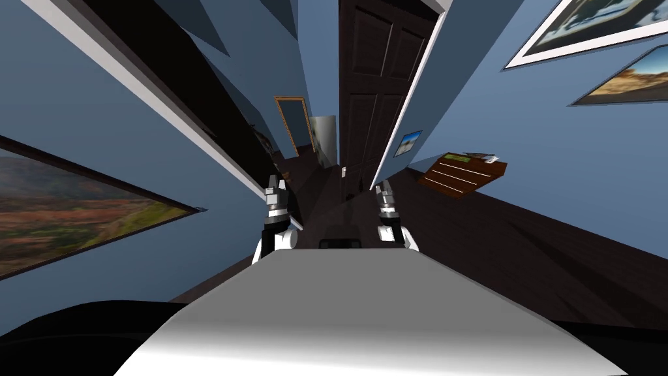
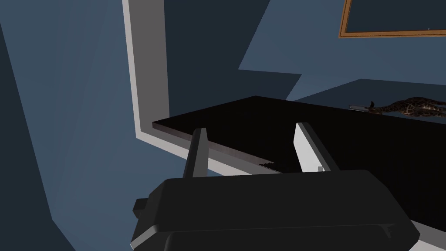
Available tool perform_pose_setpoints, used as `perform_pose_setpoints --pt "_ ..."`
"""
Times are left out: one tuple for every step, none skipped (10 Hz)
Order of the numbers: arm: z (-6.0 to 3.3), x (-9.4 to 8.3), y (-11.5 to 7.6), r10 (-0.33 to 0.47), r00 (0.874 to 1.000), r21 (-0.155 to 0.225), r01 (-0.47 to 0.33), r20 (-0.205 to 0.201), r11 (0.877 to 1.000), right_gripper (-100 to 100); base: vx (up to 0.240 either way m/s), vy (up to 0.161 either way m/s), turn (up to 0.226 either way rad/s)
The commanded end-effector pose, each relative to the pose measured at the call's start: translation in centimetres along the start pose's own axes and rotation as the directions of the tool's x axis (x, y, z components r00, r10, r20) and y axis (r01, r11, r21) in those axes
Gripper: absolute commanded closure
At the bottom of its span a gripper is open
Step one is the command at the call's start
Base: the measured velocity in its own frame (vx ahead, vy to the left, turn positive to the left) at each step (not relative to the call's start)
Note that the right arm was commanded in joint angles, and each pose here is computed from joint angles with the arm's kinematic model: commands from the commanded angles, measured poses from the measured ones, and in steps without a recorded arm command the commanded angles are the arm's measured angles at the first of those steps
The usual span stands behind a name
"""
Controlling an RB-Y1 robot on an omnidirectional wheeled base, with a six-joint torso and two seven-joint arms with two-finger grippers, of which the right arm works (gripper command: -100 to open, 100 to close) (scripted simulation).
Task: Push the door open
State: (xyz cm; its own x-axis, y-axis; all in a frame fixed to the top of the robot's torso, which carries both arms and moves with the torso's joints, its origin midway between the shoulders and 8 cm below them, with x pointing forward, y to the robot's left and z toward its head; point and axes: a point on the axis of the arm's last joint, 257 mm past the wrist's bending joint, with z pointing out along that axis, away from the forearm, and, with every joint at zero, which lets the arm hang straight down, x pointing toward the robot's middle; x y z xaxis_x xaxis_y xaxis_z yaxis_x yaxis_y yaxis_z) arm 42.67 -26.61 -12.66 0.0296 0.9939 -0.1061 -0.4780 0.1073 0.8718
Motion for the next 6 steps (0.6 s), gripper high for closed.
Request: perform_pose_setpoints --pt "-0.08 0.7 -1.3 0.008 1.0 0.019 -0.008 -0.016 1.0 -100 0.112 -0.046 0.043" --pt "-0.15 1.0 -2.2 0.013 1.0 0.032 -0.012 -0.025 0.999 -100 0.113 -0.04 0.041" --pt "-0.19 1.4 -3.0 0.018 0.999 0.043 -0.017 -0.035 0.999 -100 0.098 -0.041 0.046" --pt "-0.31 1.7 -3.9 0.024 0.999 0.057 -0.021 -0.045 0.998 -100 0.083 -0.039 0.047" --pt "-0.35 2.1 -4.6 0.029 0.998 0.067 -0.025 -0.054 0.997 -100 0.079 -0.04 0.055" --pt "-0.37 2.5 -5.3 0.034 0.997 0.076 -0.03 -0.064 0.997 -100 0.084 -0.044 0.047"
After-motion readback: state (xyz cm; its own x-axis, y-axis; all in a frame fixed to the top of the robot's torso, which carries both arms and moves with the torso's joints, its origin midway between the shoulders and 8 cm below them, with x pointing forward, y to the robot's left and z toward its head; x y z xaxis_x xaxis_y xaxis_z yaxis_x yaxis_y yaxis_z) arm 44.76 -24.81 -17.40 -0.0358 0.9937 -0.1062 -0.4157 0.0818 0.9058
